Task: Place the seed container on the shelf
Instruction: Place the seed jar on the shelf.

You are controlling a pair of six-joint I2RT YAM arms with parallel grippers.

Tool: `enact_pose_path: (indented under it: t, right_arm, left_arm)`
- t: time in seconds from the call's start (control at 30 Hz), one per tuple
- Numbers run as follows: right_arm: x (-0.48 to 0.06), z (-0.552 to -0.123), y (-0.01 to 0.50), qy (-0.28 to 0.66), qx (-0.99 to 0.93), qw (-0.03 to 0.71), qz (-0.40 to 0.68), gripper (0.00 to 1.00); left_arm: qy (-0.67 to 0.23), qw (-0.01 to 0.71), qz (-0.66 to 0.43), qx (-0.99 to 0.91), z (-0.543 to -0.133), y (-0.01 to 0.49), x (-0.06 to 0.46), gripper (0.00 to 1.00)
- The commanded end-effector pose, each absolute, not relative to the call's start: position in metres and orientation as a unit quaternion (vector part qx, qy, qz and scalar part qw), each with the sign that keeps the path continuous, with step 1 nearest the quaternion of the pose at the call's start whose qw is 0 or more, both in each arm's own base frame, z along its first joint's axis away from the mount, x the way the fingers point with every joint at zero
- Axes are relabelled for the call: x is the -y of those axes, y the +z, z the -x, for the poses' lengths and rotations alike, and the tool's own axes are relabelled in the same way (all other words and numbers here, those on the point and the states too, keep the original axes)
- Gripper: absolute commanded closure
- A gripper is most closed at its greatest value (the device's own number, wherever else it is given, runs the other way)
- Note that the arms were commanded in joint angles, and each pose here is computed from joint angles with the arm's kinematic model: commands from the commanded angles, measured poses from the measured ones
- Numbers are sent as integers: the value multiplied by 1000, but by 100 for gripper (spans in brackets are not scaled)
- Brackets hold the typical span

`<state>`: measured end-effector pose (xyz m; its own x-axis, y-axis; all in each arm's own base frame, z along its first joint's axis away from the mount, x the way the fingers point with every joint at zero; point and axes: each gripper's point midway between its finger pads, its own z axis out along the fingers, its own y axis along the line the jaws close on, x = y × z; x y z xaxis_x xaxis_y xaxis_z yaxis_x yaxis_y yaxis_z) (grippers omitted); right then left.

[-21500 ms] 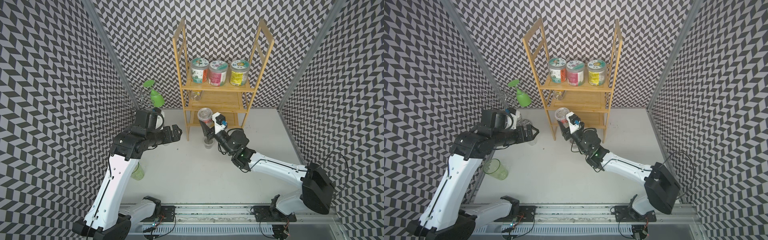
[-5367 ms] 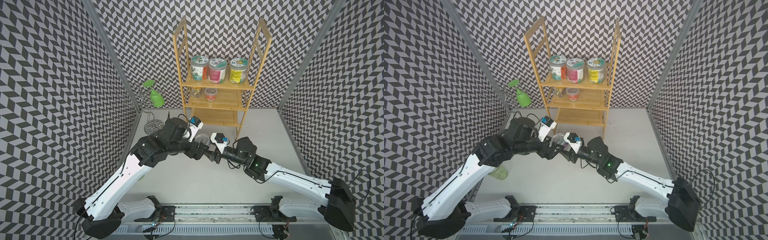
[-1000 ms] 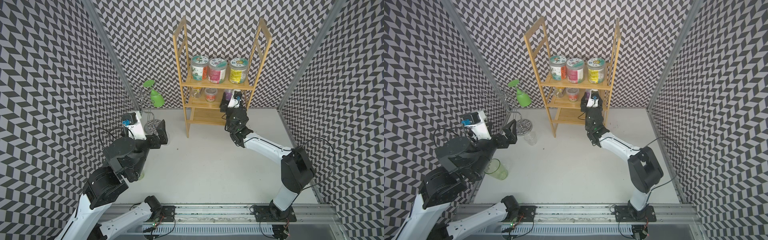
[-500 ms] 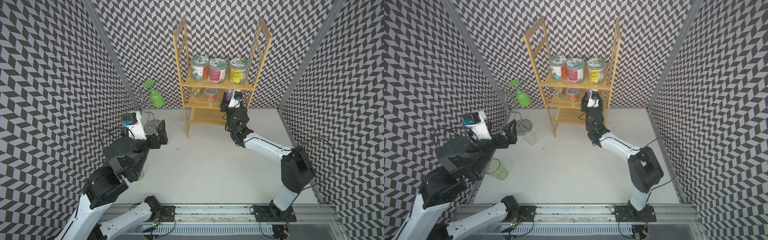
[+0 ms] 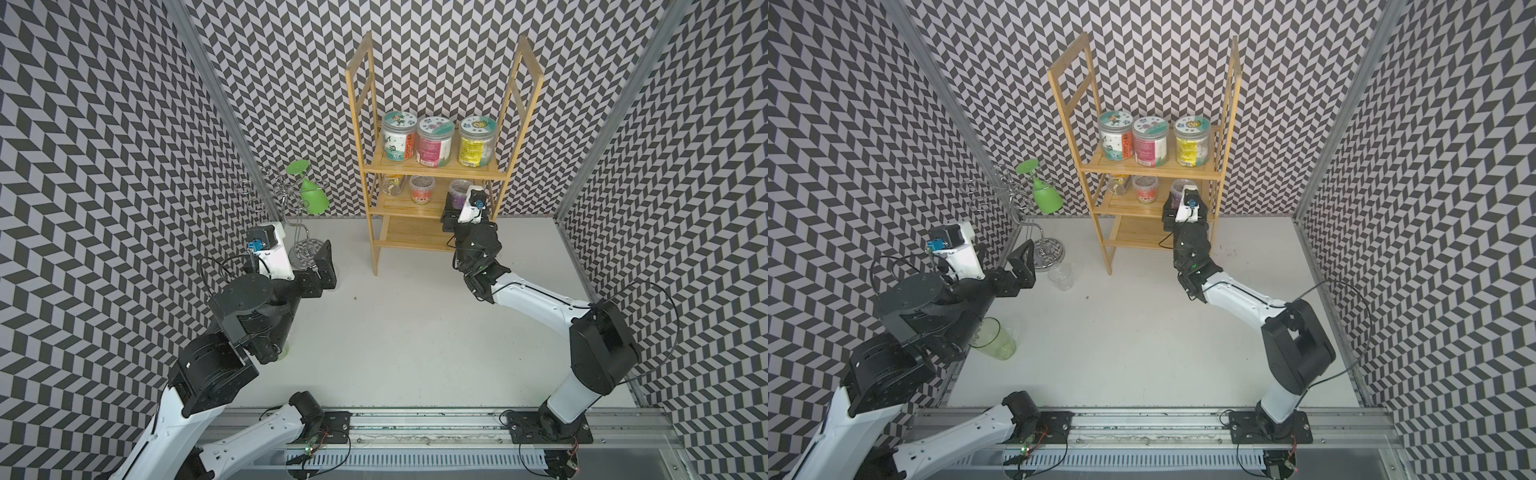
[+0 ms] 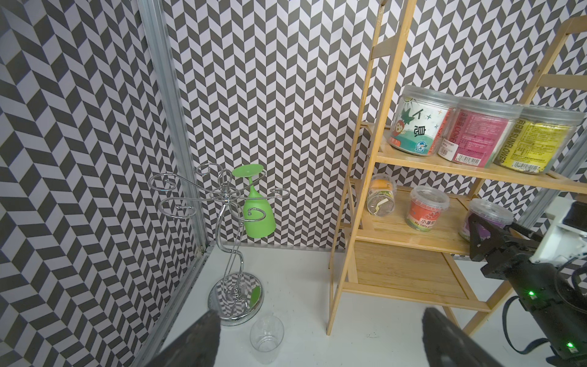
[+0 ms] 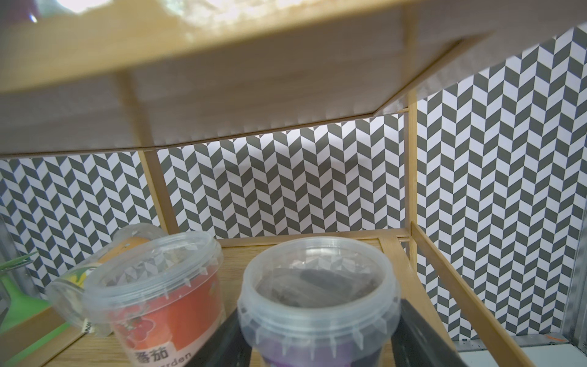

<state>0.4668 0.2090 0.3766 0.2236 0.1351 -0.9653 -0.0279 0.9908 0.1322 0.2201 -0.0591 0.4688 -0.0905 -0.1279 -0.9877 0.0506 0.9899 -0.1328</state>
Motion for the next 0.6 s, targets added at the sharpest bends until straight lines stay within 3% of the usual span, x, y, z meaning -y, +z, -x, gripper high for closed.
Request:
enact_pose_path:
  t: [0.0,0.57]
  right_arm:
    - [-205,-462,378,51,-620,781,-49,25]
    - [-207,-471,368,26,-649,760,-39,15]
  left_arm:
    - [-69,679,28,-730,-219,471,58,0]
    - [-68,680,32,-729,-219,471,56,1]
